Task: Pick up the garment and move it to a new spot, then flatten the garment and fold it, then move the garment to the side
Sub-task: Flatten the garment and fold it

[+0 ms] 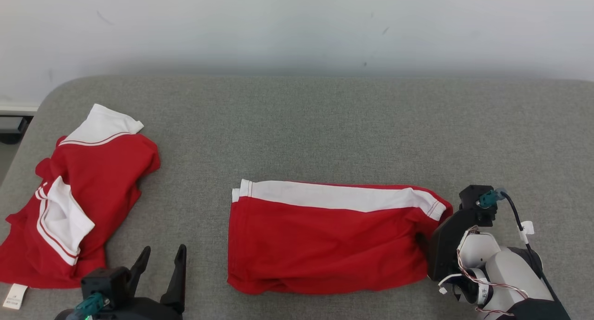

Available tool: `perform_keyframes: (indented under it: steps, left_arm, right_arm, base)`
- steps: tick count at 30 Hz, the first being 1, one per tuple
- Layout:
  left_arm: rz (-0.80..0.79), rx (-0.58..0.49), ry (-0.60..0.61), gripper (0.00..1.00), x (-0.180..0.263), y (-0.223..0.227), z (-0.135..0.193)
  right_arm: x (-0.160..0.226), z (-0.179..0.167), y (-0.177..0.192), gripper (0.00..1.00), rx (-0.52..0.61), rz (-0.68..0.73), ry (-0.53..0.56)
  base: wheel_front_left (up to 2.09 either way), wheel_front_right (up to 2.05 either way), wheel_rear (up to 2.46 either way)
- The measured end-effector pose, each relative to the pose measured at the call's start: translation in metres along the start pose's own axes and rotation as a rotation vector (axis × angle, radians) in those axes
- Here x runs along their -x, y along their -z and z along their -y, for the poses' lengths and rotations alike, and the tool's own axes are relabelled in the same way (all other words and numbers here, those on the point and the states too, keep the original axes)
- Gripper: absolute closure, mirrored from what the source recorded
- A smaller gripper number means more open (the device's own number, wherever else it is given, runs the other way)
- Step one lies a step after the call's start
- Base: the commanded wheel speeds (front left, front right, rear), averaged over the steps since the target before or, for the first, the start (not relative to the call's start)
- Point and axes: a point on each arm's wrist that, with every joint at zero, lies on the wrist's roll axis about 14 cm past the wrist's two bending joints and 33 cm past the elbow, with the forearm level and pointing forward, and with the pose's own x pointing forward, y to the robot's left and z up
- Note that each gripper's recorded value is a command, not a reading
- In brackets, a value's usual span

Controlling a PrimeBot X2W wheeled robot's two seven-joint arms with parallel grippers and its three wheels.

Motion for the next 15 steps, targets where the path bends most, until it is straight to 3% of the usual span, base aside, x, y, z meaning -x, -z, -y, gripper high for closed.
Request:
perform_keyframes:
  steps: [15]
  left_arm:
    - [0.014, 0.000, 0.031, 0.00, 0.008, -0.002, 0.009]
  right_arm:
    - [0.005, -0.010, 0.000, 0.00, 0.004, -0.134, 0.003]
  base:
    - [0.00, 0.00, 0.00]
